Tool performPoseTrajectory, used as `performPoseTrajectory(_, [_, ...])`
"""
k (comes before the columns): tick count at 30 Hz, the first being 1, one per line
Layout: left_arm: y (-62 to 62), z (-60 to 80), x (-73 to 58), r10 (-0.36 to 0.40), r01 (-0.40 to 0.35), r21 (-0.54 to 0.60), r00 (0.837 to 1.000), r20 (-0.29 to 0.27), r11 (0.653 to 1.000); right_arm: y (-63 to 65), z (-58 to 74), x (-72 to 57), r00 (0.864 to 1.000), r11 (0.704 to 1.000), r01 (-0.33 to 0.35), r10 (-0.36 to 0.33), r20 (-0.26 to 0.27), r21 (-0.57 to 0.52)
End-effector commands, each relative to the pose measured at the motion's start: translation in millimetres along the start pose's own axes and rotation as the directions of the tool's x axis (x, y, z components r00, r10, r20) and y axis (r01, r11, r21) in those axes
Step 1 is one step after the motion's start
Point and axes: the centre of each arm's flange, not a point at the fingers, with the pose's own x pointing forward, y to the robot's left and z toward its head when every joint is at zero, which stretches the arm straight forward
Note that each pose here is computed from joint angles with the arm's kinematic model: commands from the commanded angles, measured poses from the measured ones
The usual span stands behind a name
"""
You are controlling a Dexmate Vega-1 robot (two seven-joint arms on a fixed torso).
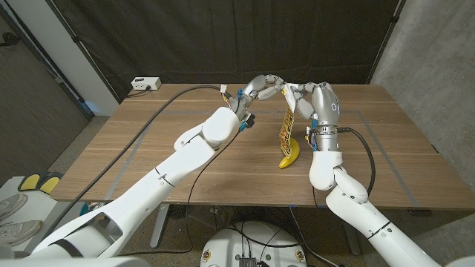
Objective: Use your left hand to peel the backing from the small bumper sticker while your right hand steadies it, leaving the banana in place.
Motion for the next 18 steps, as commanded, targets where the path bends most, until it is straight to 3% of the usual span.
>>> performPoseTrajectory(1, [4.0,1.5,-5.1,0.038,-0.038,-0.014,0.999,0.028,0.999,5.9,2.2,-5.2,0.985,0.982,0.165,-0.159,0.069,-0.095])
performPoseTrajectory(10, [3.7,-1.4,-11.5,0.064,-0.063,-0.029,0.997,0.042,0.998,9.8,-2.0,-4.0,0.955,0.943,0.293,-0.28,0.101,-0.16])
performPoseTrajectory(18, [2.3,-12.1,-24.5,0.094,-0.095,-0.046,0.995,-0.014,0.994,8.1,-13.3,4.2,0.933,0.923,0.36,-0.352,0.078,-0.134])
